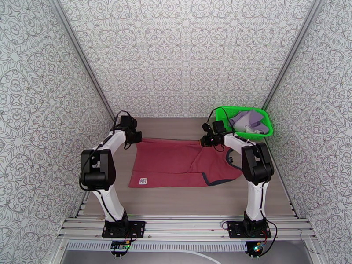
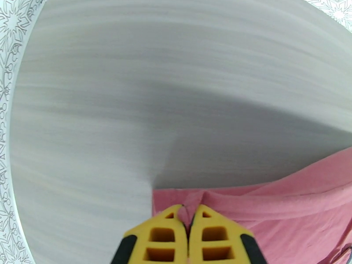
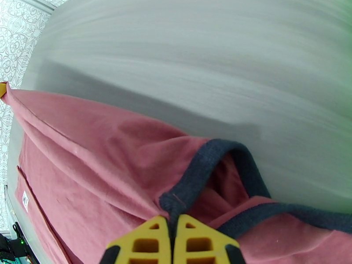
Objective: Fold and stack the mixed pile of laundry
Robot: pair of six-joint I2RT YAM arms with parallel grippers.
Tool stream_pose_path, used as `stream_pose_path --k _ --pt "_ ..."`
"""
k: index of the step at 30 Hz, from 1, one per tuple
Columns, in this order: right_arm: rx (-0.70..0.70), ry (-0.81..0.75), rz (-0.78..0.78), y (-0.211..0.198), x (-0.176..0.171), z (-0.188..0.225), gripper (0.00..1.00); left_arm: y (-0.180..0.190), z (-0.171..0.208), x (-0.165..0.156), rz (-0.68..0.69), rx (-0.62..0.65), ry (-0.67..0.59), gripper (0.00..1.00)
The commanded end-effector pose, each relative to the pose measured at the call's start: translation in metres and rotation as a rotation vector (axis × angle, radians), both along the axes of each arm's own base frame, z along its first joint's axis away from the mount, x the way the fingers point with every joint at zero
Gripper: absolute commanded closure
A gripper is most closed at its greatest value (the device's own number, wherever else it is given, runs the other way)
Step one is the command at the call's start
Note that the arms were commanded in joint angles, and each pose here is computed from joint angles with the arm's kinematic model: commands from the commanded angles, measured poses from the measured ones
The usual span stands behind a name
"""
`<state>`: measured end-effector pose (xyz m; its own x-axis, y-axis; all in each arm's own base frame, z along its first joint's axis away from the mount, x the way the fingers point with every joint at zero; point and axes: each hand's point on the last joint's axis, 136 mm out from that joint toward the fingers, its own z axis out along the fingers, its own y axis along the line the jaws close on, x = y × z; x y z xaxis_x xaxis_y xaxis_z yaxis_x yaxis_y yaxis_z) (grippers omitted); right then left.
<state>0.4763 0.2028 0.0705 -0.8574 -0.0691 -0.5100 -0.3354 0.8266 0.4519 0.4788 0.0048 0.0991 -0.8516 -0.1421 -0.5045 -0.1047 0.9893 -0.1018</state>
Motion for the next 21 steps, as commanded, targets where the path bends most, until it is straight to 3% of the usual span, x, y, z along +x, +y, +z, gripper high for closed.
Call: stream_pose_path --k 1,13,17,19,21 --pt "0.007 -0.024 0.007 -0.001 -0.005 0.008 1.00 0.009 0.002 -0.010 0.016 0.092 -0.001 1.00" --pt "-0.014 0.025 0.036 0.000 -0.031 -0.009 1.00 0.016 -0.025 -0.034 0.068 0.192 0.065 1.00" --pt "-0.024 0.055 0.030 -0.001 -0.038 -0.019 0.87 0.019 -0.034 -0.040 0.084 0.204 0.094 1.00" --pt "-0.025 0.067 0.031 -0.001 -0.041 -0.022 0.75 0.019 -0.037 -0.042 0.086 0.206 0.106 0.84" --pt "-0.026 0.075 0.033 -0.001 -0.044 -0.023 0.64 0.017 -0.039 -0.045 0.080 0.202 0.115 0.75"
